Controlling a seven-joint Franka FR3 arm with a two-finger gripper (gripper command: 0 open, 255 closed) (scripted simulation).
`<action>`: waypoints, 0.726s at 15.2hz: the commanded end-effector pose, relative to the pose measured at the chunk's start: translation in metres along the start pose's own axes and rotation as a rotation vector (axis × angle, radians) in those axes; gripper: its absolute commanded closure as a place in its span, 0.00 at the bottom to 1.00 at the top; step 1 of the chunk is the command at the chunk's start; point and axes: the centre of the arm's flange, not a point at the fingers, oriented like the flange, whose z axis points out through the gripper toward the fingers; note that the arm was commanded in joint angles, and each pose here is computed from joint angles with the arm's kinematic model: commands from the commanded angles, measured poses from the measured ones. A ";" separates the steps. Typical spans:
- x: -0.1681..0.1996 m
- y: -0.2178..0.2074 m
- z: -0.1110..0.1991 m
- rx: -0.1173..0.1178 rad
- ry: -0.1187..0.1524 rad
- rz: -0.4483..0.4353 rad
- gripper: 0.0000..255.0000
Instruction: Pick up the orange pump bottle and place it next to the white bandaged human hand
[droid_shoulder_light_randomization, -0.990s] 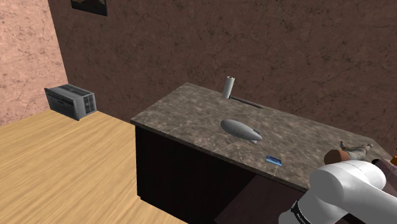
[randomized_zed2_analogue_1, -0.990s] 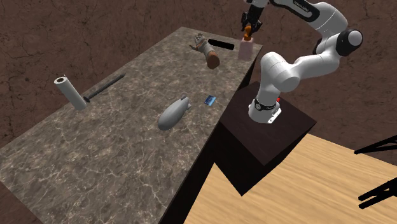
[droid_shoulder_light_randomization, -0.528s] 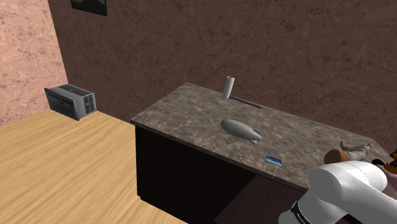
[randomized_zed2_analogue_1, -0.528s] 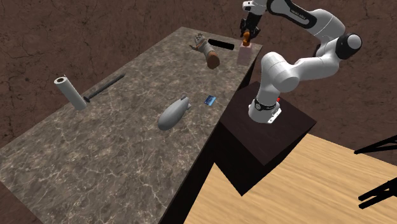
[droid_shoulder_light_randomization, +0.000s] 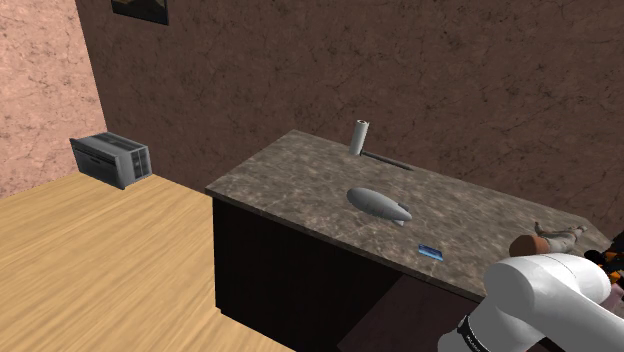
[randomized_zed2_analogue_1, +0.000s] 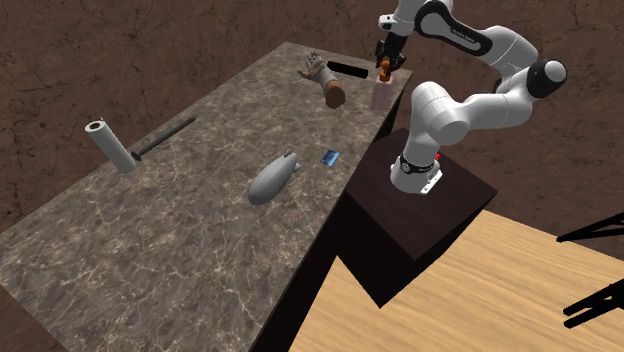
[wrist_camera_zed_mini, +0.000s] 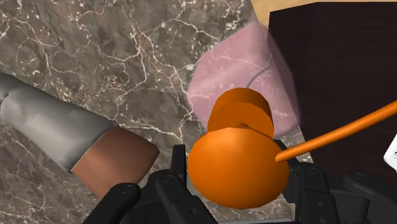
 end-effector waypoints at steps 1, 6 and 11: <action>0.000 -0.003 0.010 -0.001 0.000 0.000 1.00; -0.001 -0.005 0.023 -0.001 0.000 0.000 1.00; -0.001 -0.005 0.023 -0.001 0.000 0.000 1.00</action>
